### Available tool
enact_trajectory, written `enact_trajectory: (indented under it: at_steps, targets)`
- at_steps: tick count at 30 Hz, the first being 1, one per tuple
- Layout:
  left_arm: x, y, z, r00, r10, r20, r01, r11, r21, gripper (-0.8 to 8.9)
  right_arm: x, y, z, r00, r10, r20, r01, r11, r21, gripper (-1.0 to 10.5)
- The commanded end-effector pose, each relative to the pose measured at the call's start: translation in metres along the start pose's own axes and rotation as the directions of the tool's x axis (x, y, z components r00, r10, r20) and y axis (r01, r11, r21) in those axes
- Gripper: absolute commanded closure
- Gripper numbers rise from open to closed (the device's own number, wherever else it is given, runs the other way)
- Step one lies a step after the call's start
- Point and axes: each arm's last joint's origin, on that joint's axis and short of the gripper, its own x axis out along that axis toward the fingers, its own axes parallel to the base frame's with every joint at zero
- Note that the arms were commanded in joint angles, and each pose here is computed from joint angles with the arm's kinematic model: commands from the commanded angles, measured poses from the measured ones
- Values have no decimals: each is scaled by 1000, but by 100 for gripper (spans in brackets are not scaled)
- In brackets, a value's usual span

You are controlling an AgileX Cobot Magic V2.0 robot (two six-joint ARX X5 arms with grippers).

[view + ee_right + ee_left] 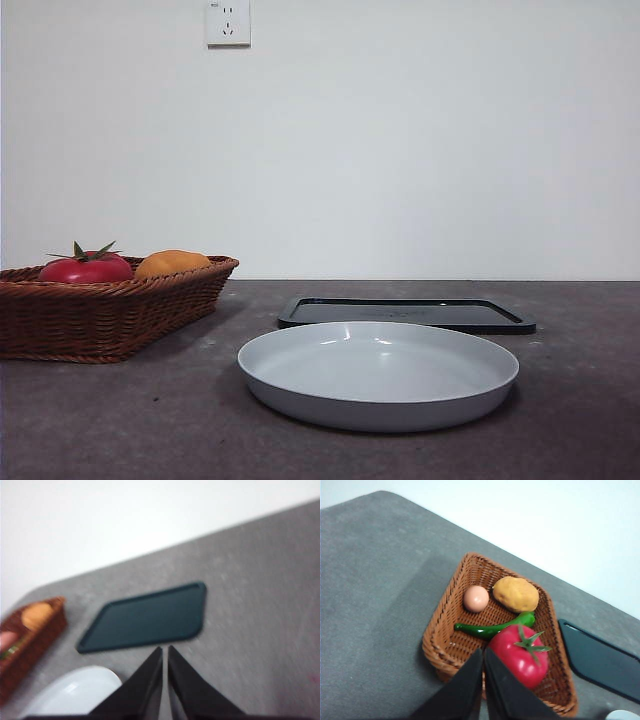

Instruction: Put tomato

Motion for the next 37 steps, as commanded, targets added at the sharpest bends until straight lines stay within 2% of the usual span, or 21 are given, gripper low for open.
enact_trajectory:
  at_steps: [1, 3, 7, 12, 16, 20, 24, 29, 34, 37]
  targets:
    - [-7, -10, 18, 1000, -12, 0, 12, 1000, -9, 803, -4, 9, 16, 1000, 13, 2, -13, 1000, 10, 939]
    - [-11, -17, 28, 999, -34, -29, 35, 999, 7, 803, -7, 14, 28, 1000, 14, -22, -14, 1000, 11, 939]
    - [-16, -31, 50, 989, -90, -120, 96, 994, 45, 803, -8, 27, 52, 991, 65, -119, -67, 998, -15, 939]
    - [-16, -45, 74, 963, -146, -225, 167, 983, 76, 803, -4, 40, 78, 952, 132, -277, -142, 990, -15, 939]
    - [-14, -56, 86, 922, -227, -313, 258, 964, 62, 803, 1, 51, 97, 899, 198, -392, -213, 977, 3, 939]
    - [-14, -67, 90, 854, -325, -406, 365, 931, 24, 803, 7, 61, 109, 840, 255, -478, -277, 960, 26, 939]
    - [-16, -74, 90, 796, -356, -490, 413, 911, 9, 803, 10, 72, 116, 779, 303, -550, -340, 940, 36, 939]
    - [-19, -80, 90, 735, -411, -539, 478, 878, -18, 803, 9, 83, 117, 704, 343, -622, -409, 912, 39, 939]
    - [-21, -80, 87, 711, -414, -569, 485, 874, -29, 803, 7, 88, 112, 652, 368, -663, -462, 886, 38, 939]
    - [-21, -80, 87, 712, -415, -566, 495, 869, -15, 804, 6, 89, 111, 644, 376, -666, -477, 878, 35, 939]
